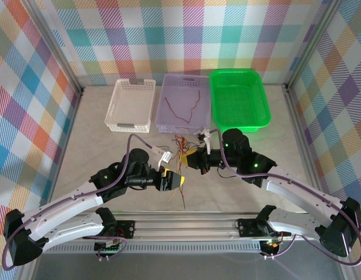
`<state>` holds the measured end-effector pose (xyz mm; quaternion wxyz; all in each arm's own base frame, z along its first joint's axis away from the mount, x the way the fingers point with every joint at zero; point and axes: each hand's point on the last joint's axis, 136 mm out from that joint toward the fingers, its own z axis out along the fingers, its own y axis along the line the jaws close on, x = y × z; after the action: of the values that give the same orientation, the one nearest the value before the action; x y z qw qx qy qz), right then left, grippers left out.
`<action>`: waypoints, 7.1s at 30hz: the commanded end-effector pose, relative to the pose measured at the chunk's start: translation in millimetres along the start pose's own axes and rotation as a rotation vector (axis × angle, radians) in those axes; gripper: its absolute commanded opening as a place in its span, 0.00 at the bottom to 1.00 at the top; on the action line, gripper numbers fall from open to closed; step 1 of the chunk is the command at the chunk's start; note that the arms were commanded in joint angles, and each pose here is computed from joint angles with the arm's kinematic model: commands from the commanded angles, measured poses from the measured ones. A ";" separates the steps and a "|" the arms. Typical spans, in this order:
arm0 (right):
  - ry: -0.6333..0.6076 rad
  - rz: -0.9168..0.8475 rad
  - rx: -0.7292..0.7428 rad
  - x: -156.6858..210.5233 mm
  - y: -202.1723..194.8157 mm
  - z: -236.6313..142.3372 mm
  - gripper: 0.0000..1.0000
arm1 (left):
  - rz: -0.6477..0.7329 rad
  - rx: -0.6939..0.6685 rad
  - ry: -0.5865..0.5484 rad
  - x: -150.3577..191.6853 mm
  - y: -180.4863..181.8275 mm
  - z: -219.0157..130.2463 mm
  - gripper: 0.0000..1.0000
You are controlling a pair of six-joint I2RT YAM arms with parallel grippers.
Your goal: Untangle the cables
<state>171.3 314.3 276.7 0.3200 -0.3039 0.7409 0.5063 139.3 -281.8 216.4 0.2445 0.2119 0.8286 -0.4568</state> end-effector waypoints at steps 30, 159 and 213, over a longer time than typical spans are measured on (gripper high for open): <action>-0.581 0.831 0.744 33.7 -184.0 -220.6 0.00 | 0.012 -0.769 -0.355 -62.8 55.7 -215.0 0.00; 0.112 0.146 0.471 -140.5 -178.9 46.3 0.51 | 0.255 -0.604 -0.531 -152.4 53.0 -138.7 0.00; 0.335 0.192 0.622 128.3 -212.7 29.5 0.00 | 0.146 -0.773 -0.794 -164.1 28.3 -242.0 0.00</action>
<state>260.3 293.4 54.7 0.2314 -0.2479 0.9081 0.2456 242.5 -108.0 377.5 0.6007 0.0320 0.7834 -0.1565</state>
